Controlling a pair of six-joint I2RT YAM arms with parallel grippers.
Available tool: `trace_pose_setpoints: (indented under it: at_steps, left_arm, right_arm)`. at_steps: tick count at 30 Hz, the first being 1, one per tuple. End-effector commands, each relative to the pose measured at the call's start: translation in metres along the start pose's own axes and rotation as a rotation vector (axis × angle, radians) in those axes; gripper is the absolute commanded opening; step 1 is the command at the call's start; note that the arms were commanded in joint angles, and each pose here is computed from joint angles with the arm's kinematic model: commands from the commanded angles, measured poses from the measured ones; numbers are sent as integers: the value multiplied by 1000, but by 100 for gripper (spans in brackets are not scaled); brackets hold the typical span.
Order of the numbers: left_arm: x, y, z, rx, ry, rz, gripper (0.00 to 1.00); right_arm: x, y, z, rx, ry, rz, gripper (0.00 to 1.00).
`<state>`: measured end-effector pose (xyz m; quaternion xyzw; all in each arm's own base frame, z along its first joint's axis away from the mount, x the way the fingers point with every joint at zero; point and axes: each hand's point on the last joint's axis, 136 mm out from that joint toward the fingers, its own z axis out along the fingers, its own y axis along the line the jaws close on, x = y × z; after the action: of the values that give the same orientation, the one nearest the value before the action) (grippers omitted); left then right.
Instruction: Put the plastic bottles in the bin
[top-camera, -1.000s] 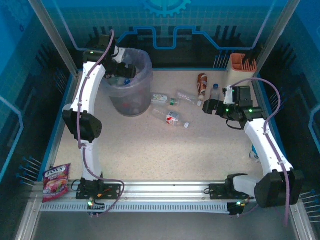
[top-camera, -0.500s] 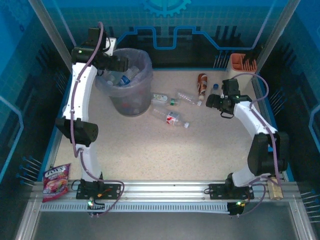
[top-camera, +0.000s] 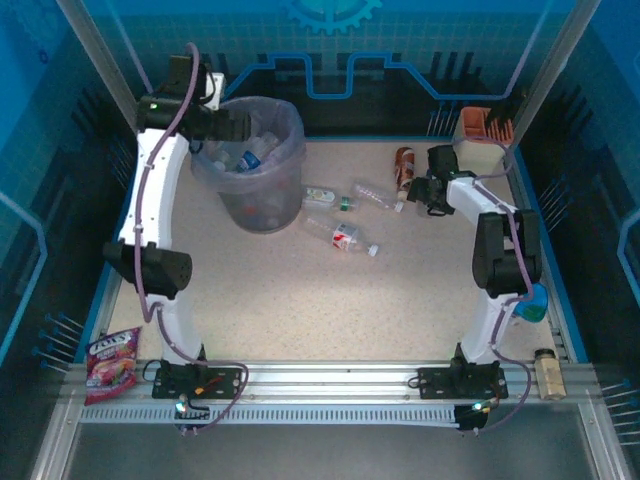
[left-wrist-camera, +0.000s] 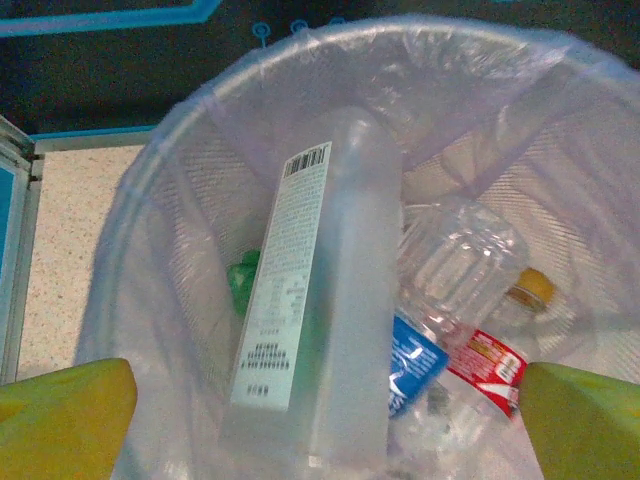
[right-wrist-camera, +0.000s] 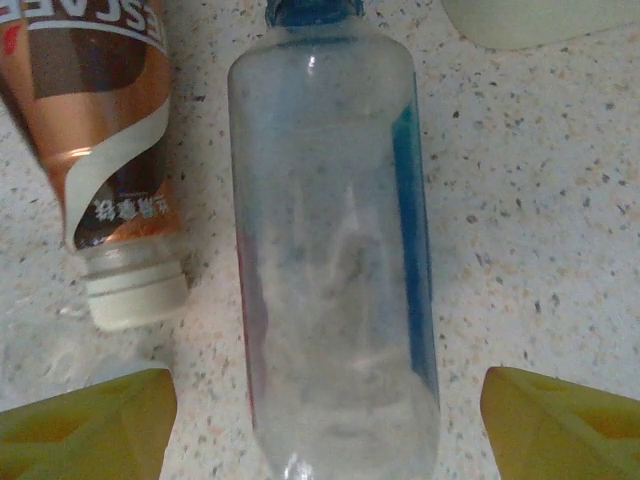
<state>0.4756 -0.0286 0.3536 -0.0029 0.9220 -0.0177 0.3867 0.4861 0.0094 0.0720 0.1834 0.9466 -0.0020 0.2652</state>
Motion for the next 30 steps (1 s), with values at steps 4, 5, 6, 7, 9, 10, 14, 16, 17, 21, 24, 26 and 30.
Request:
trace_pose_setpoints:
  at_steps: [4, 5, 6, 7, 9, 10, 14, 16, 17, 21, 24, 26, 30]
  left_arm:
    - [1, -13, -100, 105, -194, -117, 99]
    - [9, -18, -104, 143, -199, -144, 99]
    - [16, -25, -108, 182, -204, -163, 99]
    - [25, -31, -111, 226, -204, -194, 99]
    - [42, -44, -114, 322, -203, -250, 99]
    - [50, -50, -115, 364, -207, -285, 99]
    - [80, -73, -102, 429, -180, -359, 99]
    - [90, -85, -97, 449, -161, -362, 99]
    - [94, -92, -95, 469, -153, -369, 99]
    - [101, -101, -93, 501, -150, -415, 99]
    - [100, -109, -99, 538, -164, -430, 99]
    - [95, -115, -107, 557, -167, -424, 99]
    - [82, -134, -122, 640, -181, -428, 99]
  right_arm:
    - [2, 0, 17, 43, 49, 11, 75]
    - [2, 0, 18, 46, 48, 11, 74]
    - [3, 0, 17, 47, 50, 12, 71]
    - [2, 0, 17, 46, 53, 13, 68]
    - [5, -1, 18, 54, 66, 10, 66]
    - [7, -3, 19, 63, 77, 9, 64]
    - [8, -7, 17, 60, 83, 18, 54]
    - [7, -5, 10, 47, 79, 14, 50]
    - [6, -4, 6, 38, 73, 9, 49]
    - [2, -1, -21, -3, 48, -22, 45]
    - [2, 4, -50, -54, 23, -58, 45]
    - [3, 9, -74, -105, 3, -82, 44]
    - [11, 27, -125, -257, -42, -146, 43]
